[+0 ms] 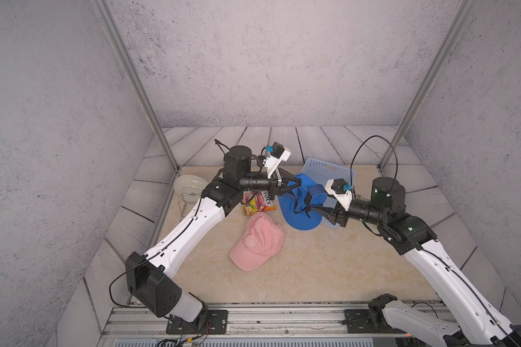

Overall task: Turn the baseball cap inside out
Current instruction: Turn over the baseball cap.

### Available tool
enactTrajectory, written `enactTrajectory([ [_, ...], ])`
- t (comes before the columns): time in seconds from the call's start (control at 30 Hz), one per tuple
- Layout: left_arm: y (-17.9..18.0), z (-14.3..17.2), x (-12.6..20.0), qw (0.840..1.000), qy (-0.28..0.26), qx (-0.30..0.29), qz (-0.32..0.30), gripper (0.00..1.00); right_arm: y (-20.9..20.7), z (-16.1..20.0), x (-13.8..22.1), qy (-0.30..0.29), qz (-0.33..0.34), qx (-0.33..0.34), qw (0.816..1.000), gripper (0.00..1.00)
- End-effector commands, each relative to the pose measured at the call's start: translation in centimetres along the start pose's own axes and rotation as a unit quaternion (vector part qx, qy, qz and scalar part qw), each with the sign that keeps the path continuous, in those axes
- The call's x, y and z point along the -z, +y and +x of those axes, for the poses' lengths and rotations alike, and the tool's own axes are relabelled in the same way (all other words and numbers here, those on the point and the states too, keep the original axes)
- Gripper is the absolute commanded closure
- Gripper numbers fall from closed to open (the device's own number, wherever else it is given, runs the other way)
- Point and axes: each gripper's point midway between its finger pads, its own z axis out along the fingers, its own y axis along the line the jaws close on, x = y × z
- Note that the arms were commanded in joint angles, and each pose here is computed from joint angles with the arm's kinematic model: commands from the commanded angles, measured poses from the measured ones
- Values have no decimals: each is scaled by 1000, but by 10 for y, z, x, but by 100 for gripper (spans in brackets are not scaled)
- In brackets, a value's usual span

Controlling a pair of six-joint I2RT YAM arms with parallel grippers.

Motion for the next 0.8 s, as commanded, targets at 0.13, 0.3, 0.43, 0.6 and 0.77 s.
enactTrajectory([
  [0.13, -12, -23, 6, 999, -22, -20, 17, 100, -23, -25, 12, -74, 82, 8, 994, 34],
  [0.3, -11, -21, 5, 1000, -19, -13, 17, 100, -21, -48, 15, -119, 69, 10, 990, 33],
  [0.43, -10, -17, 5, 1000, -14, -10, 16, 100, -16, -59, 17, -134, 48, 10, 990, 33],
  [0.6, -11, -14, 5, 1000, -8, -6, 21, 100, -12, -69, 17, -146, 28, 8, 989, 34],
  [0.77, -10, -5, 4, 1000, 6, 0, 19, 100, -8, -74, 16, -149, 9, 8, 989, 46],
])
